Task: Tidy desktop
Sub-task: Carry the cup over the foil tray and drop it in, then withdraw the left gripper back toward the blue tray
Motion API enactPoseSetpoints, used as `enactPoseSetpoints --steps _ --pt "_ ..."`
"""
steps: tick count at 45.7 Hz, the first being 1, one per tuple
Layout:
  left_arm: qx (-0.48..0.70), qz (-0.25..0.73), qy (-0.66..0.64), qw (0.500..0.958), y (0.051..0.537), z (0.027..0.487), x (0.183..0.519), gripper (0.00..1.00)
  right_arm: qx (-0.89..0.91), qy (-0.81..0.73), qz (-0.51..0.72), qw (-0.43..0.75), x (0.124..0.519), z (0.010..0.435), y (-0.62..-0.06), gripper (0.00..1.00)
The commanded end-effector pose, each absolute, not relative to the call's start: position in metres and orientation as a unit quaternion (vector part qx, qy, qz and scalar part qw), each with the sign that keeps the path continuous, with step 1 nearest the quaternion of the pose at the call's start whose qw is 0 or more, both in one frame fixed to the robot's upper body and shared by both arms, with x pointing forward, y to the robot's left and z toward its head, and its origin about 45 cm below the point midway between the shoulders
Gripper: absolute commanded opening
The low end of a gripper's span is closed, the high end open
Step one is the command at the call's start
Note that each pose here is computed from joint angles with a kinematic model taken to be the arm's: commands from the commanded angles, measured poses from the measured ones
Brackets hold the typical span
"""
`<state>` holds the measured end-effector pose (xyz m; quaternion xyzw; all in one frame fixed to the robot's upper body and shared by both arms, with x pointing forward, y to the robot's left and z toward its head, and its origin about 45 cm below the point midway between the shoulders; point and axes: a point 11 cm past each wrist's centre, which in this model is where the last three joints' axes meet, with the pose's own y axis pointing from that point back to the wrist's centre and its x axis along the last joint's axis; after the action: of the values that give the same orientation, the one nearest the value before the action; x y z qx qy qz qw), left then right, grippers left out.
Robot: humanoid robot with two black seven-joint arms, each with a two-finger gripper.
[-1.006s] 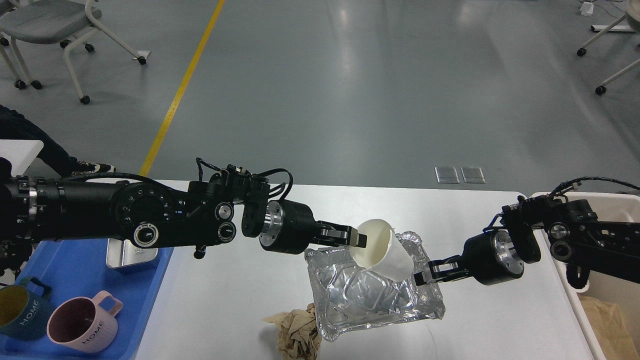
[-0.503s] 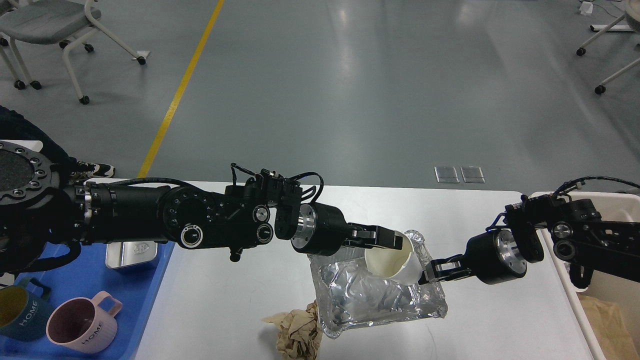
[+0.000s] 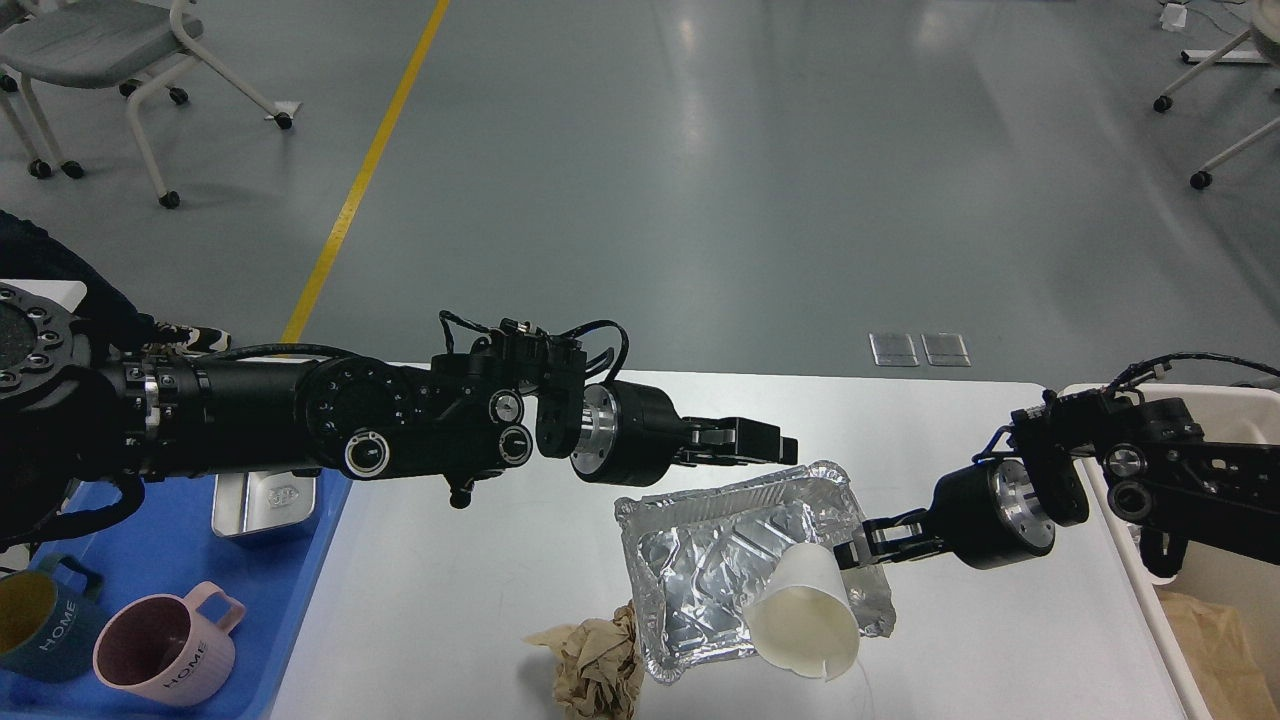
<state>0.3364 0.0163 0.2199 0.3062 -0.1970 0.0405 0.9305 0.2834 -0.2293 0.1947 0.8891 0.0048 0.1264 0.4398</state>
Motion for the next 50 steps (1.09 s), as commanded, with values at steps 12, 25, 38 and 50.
enactPoseSetpoints --steps 12,25,38,50 --pt "0.296 0.081 -0.187 0.933 0.031 0.229 0.351 0.59 0.889 0.005 0.124 0.44 0.283 0.193 -0.23 0.0" --pt "0.312 0.133 -0.164 0.926 0.088 0.233 0.37 0.59 0.889 0.006 0.119 0.443 0.282 0.191 -0.232 0.0" --pt "0.357 0.234 -0.094 0.899 0.216 0.223 0.364 0.59 0.887 0.003 0.114 0.447 0.281 0.19 -0.238 0.0" --pt "0.396 0.303 -0.011 0.867 0.324 0.206 0.321 0.6 0.887 0.004 0.113 0.447 0.28 0.19 -0.238 0.0"
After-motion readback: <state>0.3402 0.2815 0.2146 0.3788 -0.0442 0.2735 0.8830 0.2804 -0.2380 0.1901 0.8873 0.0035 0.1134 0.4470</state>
